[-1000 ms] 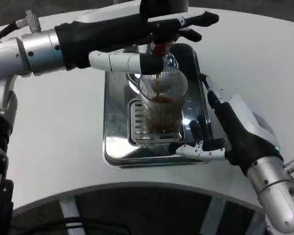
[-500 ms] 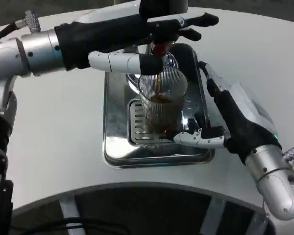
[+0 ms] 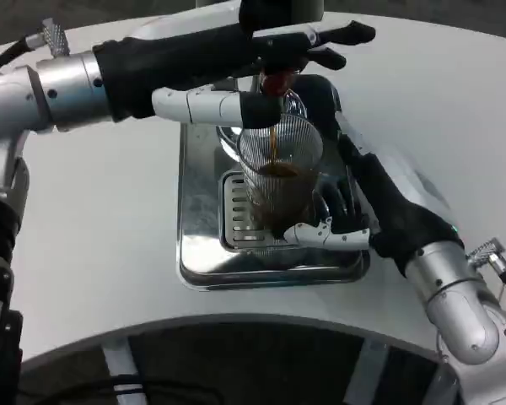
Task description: Grasp the cup under the faucet to collect the drink, then remove the cup.
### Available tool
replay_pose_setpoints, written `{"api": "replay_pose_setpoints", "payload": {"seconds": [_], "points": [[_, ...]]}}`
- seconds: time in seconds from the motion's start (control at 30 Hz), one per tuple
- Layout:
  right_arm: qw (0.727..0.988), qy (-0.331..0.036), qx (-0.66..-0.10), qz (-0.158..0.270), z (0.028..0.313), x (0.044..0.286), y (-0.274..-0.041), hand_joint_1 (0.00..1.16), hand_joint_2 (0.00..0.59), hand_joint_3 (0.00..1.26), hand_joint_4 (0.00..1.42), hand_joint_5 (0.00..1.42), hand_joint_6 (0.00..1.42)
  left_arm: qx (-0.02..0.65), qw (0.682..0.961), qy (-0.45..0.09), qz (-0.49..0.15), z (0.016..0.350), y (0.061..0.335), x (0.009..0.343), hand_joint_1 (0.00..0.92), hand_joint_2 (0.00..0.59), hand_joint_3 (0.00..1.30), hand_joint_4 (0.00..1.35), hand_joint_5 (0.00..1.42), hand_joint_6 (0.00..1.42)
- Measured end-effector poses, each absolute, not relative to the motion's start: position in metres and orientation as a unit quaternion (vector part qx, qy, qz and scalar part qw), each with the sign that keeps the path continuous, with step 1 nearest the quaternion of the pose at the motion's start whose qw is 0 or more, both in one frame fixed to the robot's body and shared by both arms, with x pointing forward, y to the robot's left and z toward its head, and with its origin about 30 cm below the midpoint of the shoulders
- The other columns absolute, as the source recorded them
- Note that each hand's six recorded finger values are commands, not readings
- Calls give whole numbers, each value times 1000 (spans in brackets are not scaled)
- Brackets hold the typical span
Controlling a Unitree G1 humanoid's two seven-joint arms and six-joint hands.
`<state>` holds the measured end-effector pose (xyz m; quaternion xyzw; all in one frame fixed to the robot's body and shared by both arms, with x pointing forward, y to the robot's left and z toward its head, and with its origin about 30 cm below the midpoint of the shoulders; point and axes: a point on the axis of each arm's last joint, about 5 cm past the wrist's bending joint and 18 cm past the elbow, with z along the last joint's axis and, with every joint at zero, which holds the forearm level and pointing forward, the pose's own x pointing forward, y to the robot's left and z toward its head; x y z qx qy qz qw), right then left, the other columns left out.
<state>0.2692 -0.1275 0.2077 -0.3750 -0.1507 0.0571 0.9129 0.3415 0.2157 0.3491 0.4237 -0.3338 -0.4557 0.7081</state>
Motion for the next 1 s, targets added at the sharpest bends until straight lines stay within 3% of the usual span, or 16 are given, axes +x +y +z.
{"api": "replay_pose_setpoints", "payload": {"seconds": [1.0], "points": [[916,-155,-364,68,209,284,-124,784,143,0,0,0,0,419,715,-332,-451,346,217,342,0,67,72,0,83,0]]}}
